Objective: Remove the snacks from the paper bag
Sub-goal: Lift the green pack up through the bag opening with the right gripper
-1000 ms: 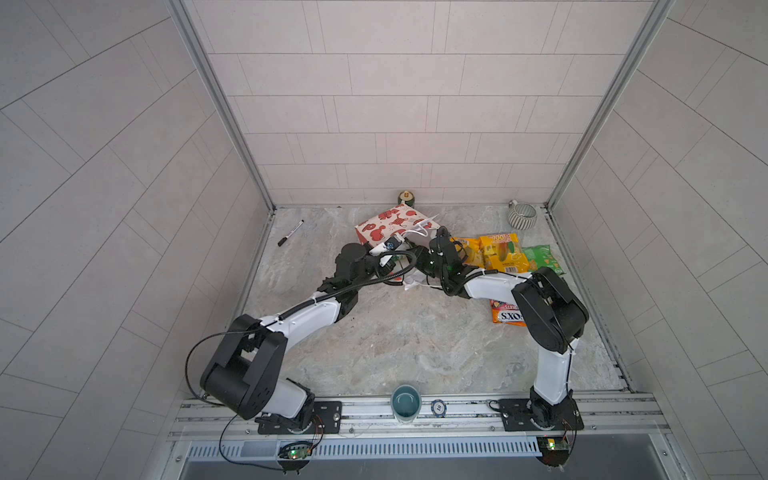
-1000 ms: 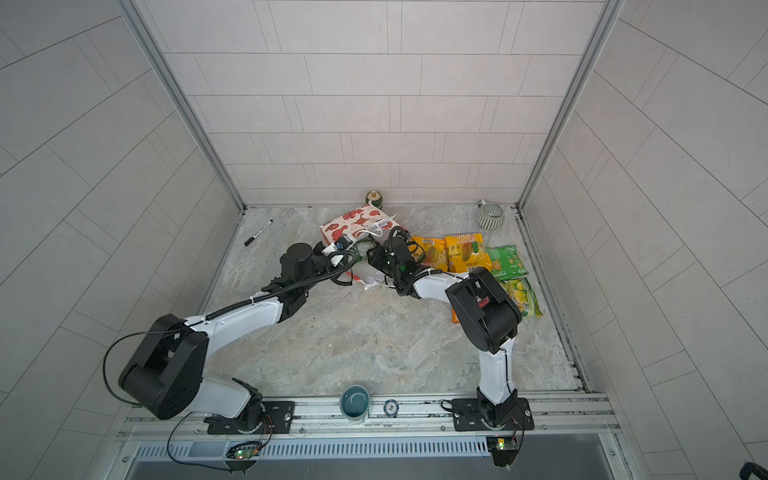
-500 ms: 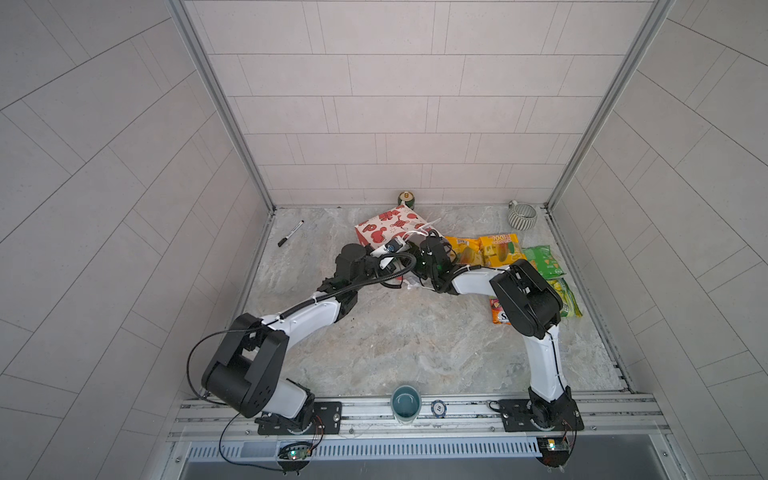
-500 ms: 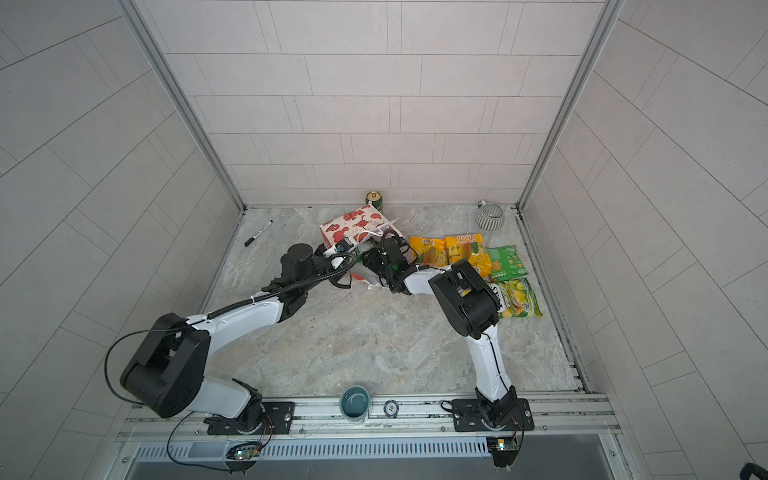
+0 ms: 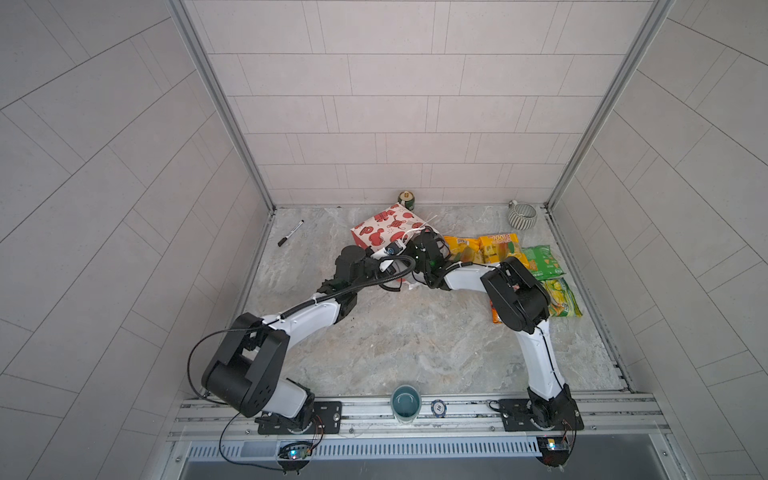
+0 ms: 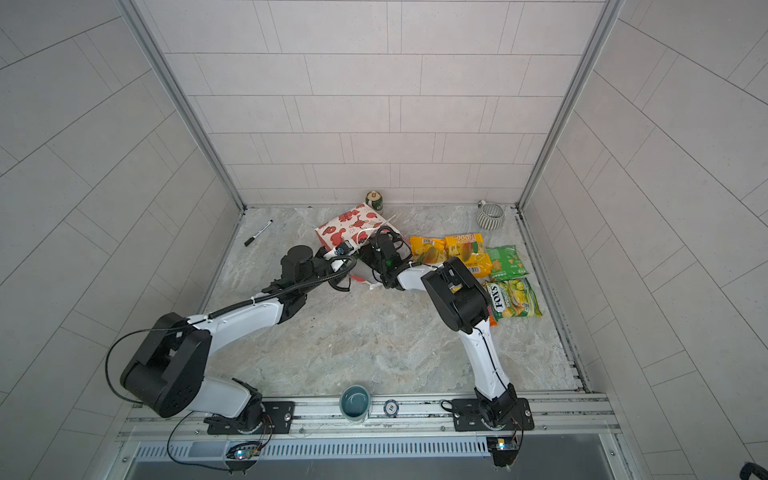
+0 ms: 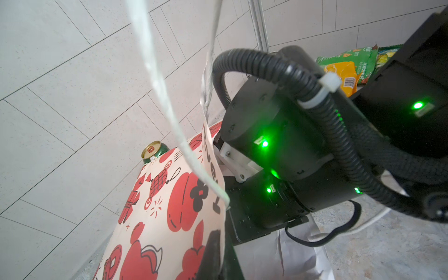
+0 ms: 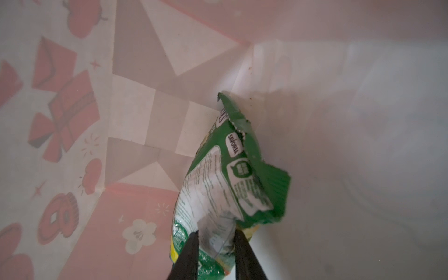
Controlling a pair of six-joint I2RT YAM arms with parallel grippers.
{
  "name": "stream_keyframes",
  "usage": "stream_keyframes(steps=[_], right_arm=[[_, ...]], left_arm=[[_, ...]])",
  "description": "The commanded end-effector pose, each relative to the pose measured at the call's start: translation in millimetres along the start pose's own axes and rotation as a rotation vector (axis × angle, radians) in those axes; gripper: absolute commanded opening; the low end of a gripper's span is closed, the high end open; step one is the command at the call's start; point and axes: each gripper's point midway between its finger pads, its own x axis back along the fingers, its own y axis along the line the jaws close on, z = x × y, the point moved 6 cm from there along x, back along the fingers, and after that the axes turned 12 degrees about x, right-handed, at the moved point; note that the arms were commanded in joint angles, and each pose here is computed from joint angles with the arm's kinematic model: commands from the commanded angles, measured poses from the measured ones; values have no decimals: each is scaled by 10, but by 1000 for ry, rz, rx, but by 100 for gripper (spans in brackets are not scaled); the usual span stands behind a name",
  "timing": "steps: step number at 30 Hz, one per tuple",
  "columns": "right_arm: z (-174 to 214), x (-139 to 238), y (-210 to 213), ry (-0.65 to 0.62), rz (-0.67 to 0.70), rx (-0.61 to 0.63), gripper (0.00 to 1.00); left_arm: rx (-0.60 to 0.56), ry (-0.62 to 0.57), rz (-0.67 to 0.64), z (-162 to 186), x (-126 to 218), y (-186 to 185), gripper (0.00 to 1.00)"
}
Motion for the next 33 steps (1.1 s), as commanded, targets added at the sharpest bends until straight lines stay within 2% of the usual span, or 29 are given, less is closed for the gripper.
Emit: stream_keyframes(steps=[1,4,7,13,19,33], right_arm=[[48,-71,-14,-4,13,-6,36],[113,-114,-58,18,32,1,39],[154,-164,-91,23,33,-2,34],[123,-178,-19,9,-15,3,1],[-13,15,207,-10,-114,19,0],[-303,795,381,-87,-173,63,0]], left_arm=[[-12,-82,23,-154,50,-13,0],[-12,-82,24,-152,47,-14,0],[-7,-83,26,-155,37,-13,0],[-1,-70,5,-120,17,9,0],[-3,-48,-27,-80,14,46,0],[-24,33,-159,9,-8,207,0]])
